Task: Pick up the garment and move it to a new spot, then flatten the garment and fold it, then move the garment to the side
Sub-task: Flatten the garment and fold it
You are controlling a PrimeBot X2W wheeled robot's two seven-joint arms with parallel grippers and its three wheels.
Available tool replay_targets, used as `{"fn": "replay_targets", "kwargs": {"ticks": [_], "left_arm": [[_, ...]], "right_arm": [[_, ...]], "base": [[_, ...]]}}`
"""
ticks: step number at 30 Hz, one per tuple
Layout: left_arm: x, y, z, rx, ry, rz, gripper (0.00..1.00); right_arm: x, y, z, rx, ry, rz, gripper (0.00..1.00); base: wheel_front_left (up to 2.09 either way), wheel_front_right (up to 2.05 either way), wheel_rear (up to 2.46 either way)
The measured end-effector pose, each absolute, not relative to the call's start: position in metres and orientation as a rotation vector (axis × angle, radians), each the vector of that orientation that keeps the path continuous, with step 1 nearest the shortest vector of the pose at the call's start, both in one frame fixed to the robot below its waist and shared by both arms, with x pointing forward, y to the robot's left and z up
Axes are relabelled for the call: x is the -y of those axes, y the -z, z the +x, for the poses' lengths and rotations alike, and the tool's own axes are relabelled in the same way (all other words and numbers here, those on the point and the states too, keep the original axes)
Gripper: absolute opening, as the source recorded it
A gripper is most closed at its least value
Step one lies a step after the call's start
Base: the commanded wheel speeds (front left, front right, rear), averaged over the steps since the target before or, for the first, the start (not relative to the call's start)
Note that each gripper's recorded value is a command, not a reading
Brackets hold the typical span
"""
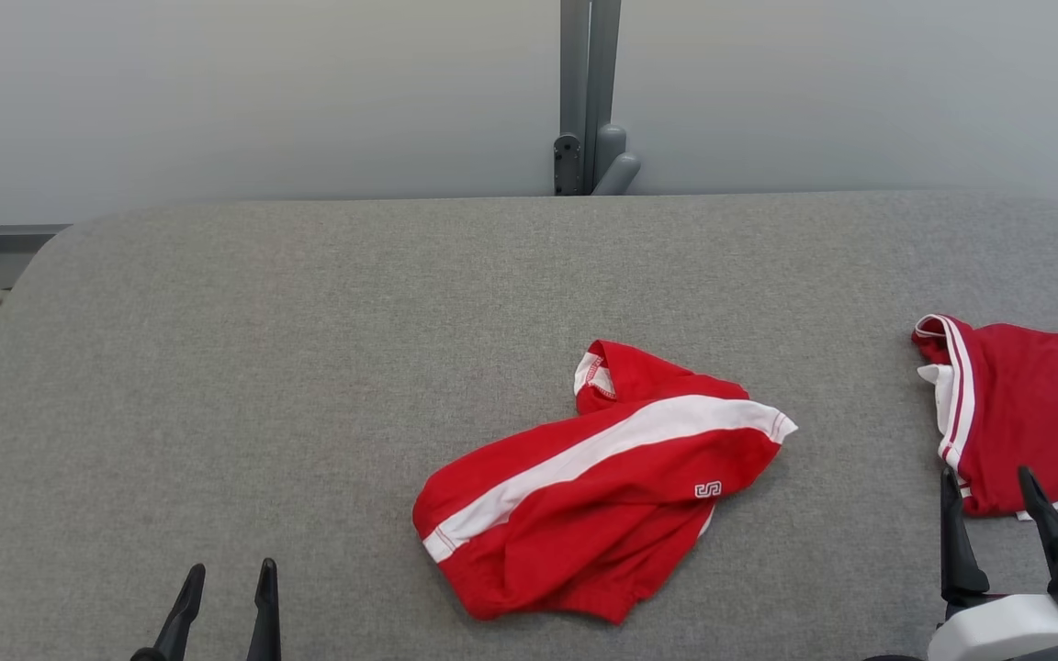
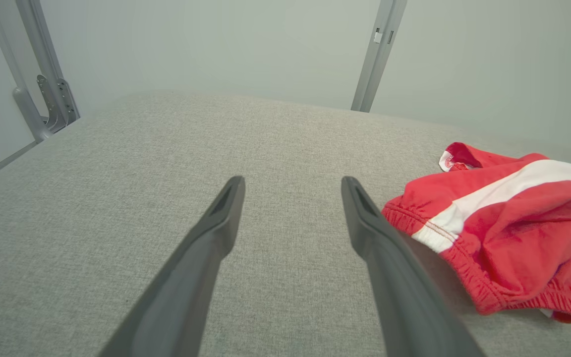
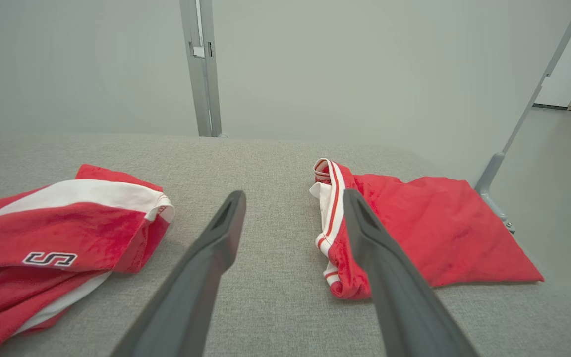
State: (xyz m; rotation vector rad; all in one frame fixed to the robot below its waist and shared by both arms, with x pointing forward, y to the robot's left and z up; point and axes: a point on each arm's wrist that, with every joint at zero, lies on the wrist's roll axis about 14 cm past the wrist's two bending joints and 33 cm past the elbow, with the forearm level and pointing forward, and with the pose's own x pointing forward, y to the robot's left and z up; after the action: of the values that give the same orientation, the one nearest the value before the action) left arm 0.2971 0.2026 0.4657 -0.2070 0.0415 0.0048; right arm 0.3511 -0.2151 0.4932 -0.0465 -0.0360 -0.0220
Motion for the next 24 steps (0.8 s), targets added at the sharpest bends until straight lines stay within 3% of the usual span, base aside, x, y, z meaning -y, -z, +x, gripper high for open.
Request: {"fn": "replay_targets", "kwargs": {"ticks": [16, 20, 24], "left_arm": [[-0.195, -0.464, 0.302, -0.049, 0.013, -0.220, 1.00], [-0.185, -0.448, 0.300, -0.100, -0.009, -0.371, 1.00], [-0.164, -0.442, 0.313, -0.219, 0.038, -0.525, 1.00]], "right_arm": [[0.213, -0.489, 0.353, 0.023, 0.018, -0.041, 1.00], [0.200, -0.490, 0.357, 0.030, -0.019, -0.014, 1.00], [0.153, -0.495, 0.373, 0.042, -0.164, -0.013, 1.00]], "base": [[0.00, 0.00, 0.00], [0.00, 0.00, 0.00], [0.00, 0.00, 0.00]]}}
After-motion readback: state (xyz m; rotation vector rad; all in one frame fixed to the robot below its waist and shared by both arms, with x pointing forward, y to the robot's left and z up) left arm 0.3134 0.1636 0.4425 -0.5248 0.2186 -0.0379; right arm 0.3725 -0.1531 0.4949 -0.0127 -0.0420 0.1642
